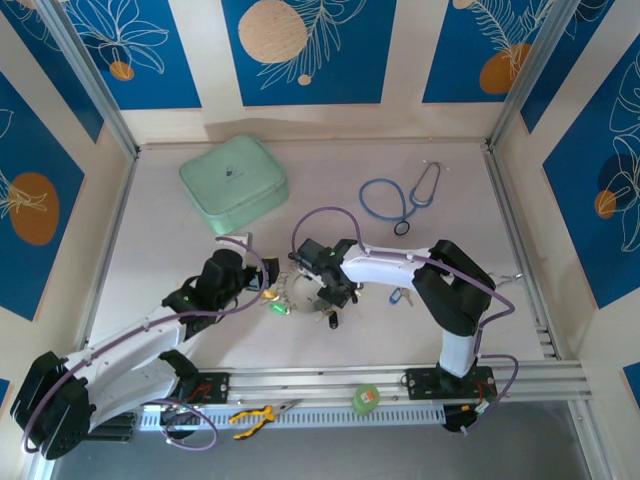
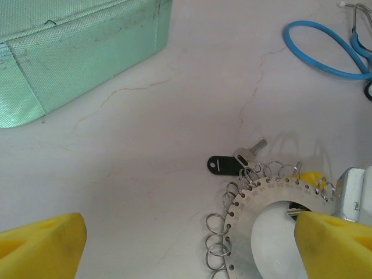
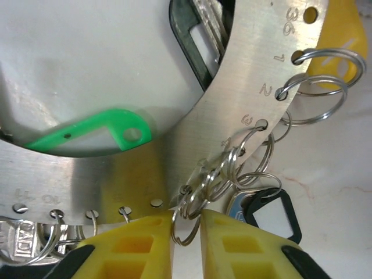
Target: Put the keys on the keyring
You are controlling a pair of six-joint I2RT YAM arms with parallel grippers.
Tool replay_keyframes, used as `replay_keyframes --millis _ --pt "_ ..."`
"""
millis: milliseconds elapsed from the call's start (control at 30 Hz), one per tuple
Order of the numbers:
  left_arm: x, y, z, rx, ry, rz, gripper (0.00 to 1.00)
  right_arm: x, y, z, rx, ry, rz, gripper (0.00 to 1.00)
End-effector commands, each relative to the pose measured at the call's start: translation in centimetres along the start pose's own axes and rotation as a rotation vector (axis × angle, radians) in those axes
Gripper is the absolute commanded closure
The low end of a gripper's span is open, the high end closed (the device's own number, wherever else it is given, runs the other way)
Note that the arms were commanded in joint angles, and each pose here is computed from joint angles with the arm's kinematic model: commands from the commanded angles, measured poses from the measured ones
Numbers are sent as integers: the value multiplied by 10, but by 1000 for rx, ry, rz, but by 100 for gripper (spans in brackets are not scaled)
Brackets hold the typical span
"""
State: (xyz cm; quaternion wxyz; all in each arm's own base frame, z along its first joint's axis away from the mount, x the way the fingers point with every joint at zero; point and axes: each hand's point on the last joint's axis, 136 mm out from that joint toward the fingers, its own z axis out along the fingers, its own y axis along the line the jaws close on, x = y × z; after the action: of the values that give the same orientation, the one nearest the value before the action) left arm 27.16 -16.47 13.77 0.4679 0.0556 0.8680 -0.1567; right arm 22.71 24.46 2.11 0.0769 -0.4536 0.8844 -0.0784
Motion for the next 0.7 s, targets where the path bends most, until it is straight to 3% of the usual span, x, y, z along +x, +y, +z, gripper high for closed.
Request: replay_keyframes --millis 0,267,667 --pt "-14 -2 -2 -4 -33 9 8 -9 2 4 3 -16 -30 85" --pt "-15 -8 -4 25 -42 35 9 -12 6 -6 -24 -37 -37 98" --pt "-14 -16 -8 100 -91 140 13 -22 52 -61 -390 -128 32 100"
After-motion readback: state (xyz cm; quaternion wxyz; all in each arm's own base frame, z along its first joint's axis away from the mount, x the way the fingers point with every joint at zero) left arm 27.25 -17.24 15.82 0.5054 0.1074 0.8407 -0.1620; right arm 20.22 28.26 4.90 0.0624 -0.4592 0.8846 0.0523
